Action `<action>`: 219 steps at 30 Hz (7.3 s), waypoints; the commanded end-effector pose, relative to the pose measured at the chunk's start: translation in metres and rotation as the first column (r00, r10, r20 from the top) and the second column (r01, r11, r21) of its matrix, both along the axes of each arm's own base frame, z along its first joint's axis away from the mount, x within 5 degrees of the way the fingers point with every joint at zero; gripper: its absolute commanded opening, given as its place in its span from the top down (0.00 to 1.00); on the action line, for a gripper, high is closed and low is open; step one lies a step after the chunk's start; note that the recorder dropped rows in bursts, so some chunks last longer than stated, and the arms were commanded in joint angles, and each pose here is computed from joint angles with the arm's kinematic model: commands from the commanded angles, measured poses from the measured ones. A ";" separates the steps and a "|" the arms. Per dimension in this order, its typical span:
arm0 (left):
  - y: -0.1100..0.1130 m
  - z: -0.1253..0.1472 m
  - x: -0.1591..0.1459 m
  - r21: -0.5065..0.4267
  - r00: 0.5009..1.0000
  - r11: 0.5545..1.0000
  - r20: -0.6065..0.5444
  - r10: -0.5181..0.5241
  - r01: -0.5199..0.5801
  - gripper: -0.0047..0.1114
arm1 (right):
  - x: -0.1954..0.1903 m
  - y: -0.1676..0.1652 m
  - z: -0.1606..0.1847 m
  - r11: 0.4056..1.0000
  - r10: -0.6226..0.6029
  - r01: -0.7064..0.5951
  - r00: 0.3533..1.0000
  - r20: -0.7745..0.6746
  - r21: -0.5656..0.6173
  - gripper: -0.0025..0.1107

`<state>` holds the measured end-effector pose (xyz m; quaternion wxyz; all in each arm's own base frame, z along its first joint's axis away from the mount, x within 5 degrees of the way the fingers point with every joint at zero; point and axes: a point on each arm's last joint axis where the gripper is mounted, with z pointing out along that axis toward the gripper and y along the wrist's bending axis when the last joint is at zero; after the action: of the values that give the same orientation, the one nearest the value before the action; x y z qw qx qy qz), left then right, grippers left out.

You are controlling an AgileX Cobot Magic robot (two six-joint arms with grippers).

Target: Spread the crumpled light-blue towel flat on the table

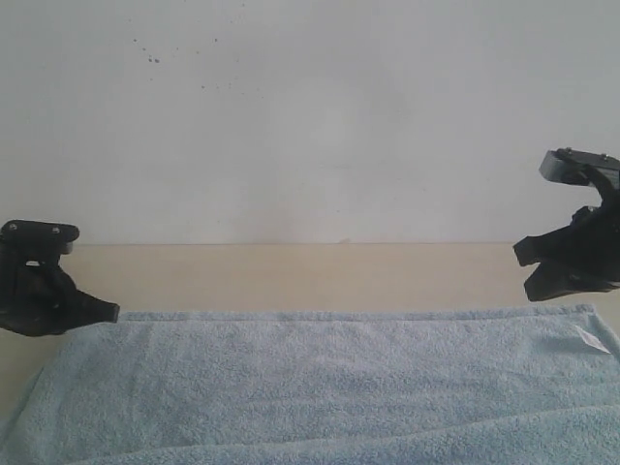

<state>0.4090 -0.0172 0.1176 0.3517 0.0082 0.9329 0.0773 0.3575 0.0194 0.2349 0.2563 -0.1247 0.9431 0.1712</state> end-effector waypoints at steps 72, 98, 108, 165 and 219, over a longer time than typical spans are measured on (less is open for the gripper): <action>0.008 0.107 -0.078 -0.411 0.968 0.904 0.249 -0.013 0.118 0.91 | -0.003 -0.020 -0.054 0.974 -0.123 0.129 0.991 0.045 -0.187 0.97; -0.003 0.112 -0.130 -0.428 0.956 0.877 0.276 -0.104 0.219 0.91 | 0.073 -0.070 -0.096 0.937 -0.264 0.275 0.961 0.083 -0.213 0.97; -0.005 0.113 -0.131 -0.440 0.950 0.864 0.285 -0.126 0.247 0.91 | 0.073 -0.072 -0.105 0.935 -0.238 0.251 0.968 0.082 -0.251 0.97; -0.013 0.108 -0.137 -0.428 0.929 0.837 0.288 -0.233 0.342 0.64 | 0.039 -0.082 -0.012 0.956 -0.236 0.245 0.969 0.076 -0.161 0.97; -0.009 0.027 -0.177 -0.334 0.983 0.932 -0.067 -0.172 0.140 0.64 | -0.140 -0.066 -0.095 0.876 -0.417 0.310 0.872 -0.258 -0.370 0.97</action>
<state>0.2349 -0.0283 0.1431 0.3049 0.0337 0.9439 -0.1219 0.2195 -0.0452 0.1409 0.0978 0.0466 0.9941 -0.0097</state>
